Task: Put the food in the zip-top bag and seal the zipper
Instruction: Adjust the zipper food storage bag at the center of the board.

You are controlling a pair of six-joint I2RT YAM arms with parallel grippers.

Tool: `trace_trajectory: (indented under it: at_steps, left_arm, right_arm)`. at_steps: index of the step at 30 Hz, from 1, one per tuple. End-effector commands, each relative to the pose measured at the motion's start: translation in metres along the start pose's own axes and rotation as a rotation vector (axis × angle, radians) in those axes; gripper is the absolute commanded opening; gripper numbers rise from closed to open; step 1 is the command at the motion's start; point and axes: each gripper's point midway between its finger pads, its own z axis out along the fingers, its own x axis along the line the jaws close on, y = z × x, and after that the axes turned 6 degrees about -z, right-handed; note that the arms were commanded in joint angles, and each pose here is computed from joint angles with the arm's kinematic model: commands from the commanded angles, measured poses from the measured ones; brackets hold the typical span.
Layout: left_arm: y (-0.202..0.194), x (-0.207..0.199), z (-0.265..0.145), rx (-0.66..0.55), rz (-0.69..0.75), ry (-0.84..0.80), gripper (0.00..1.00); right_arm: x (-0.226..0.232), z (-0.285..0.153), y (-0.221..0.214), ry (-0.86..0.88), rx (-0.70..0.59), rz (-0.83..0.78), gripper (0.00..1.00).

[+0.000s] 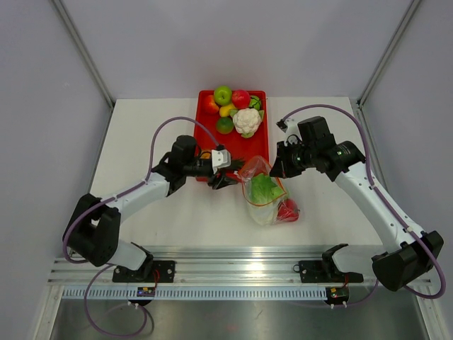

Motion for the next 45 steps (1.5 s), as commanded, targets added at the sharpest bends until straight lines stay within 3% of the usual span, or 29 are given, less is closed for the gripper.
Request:
trace_trajectory:
  at_steps: [1, 6, 9, 10, 12, 14, 15, 18, 20, 27, 32, 39, 45]
  left_arm:
    - [0.024, -0.001, 0.008, -0.069, 0.079, -0.063, 0.55]
    - [0.021, 0.0, 0.013, -0.058, 0.051, -0.073, 0.51]
    - [0.025, 0.002, 0.015, -0.061, 0.039, -0.071, 0.39]
    - [0.027, 0.003, 0.016, -0.063, 0.038, -0.067, 0.21]
    - [0.032, 0.004, 0.014, -0.057, 0.01, -0.051, 0.0]
    - [0.045, 0.008, 0.012, -0.058, -0.009, -0.03, 0.0]
    - [0.043, 0.008, 0.009, -0.024, -0.053, -0.014, 0.0]
    - [0.053, 0.004, 0.003, 0.039, -0.177, -0.003, 0.0]
    - [0.064, 0.011, 0.001, 0.057, -0.238, 0.035, 0.0]
    - [0.048, 0.003, -0.002, 0.19, -0.48, 0.055, 0.0]
    - [0.038, -0.003, -0.007, 0.232, -0.532, 0.064, 0.0]
    - [0.039, -0.007, -0.018, 0.245, -0.573, 0.122, 0.0]
    - [0.047, -0.011, -0.02, 0.216, -0.579, 0.116, 0.0]
  right_arm:
    - [0.005, -0.004, 0.011, 0.023, -0.052, -0.016, 0.0]
    - [0.006, -0.006, 0.012, 0.026, -0.056, -0.014, 0.0]
    - [0.007, -0.007, 0.011, 0.025, -0.054, -0.013, 0.0]
    - [0.007, -0.008, 0.01, 0.023, -0.051, -0.01, 0.0]
    - [0.005, -0.012, 0.008, 0.005, -0.038, -0.004, 0.04]
    - [0.002, -0.019, 0.011, -0.033, -0.045, 0.0, 0.17]
    - [0.0, -0.024, 0.006, -0.049, -0.027, 0.006, 0.31]
    - [-0.002, -0.041, 0.005, -0.098, -0.025, 0.001, 0.56]
    - [-0.004, -0.054, 0.005, -0.13, -0.044, -0.009, 0.62]
    - [-0.004, -0.076, -0.015, -0.165, -0.055, -0.012, 0.67]
    - [0.004, -0.072, -0.033, -0.092, -0.058, -0.064, 0.68]
    - [0.021, -0.07, -0.034, 0.033, -0.261, -0.243, 0.7]
    - [0.026, -0.056, -0.037, 0.092, -0.29, -0.325, 0.7]
